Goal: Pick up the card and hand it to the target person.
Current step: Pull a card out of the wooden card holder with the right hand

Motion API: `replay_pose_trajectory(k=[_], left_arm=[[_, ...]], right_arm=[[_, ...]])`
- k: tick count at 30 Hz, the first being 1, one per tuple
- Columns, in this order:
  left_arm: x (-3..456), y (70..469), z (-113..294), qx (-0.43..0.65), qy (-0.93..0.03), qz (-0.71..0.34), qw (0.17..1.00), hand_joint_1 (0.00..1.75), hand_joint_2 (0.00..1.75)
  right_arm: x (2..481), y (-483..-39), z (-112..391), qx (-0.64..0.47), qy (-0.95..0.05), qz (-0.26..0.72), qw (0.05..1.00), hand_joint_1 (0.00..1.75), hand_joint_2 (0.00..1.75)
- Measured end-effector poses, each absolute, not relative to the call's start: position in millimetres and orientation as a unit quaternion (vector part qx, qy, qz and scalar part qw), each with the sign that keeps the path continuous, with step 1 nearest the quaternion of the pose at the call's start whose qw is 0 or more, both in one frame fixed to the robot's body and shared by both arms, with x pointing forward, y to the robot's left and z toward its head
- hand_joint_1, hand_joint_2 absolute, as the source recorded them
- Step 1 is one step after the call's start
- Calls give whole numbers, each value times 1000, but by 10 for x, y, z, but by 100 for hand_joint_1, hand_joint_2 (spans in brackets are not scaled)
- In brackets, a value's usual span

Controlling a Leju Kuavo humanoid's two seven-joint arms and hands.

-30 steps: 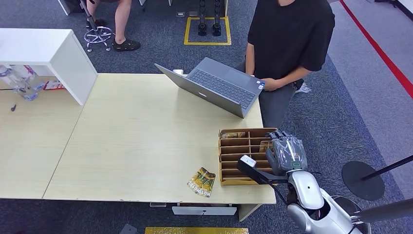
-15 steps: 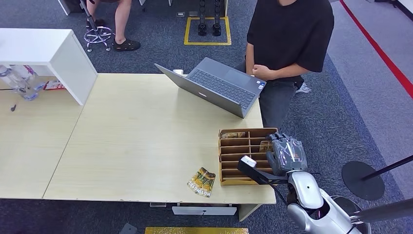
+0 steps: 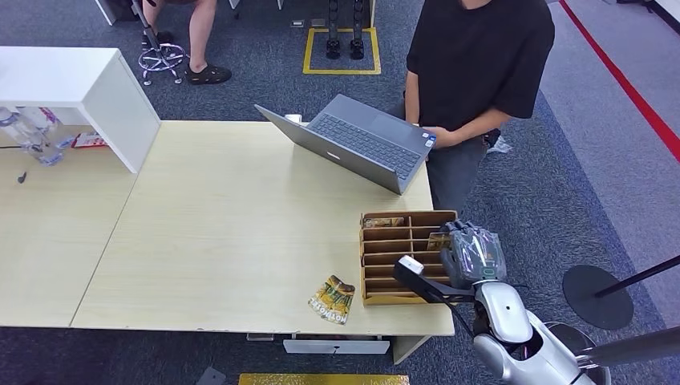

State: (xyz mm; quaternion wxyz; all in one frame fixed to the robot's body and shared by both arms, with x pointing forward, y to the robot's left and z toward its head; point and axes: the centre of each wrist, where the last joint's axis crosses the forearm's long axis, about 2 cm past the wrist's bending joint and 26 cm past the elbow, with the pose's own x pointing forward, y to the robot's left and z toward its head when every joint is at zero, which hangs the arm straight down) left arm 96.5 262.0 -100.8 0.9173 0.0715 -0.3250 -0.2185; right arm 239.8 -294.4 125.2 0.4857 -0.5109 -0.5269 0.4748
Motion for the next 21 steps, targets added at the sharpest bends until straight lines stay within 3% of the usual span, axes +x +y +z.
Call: replay_pose_trajectory(k=[12,21], left_arm=[[961,2616,-1009,71,-325,-224,916,0,0],[962,2616,-1008,71,-325,-227,915,0,0]], right_arm=[[2418,-2986,1259,-517,-524,468,489,137,175],[2418,-2986,1260,-517,-525,468,489,141,175]])
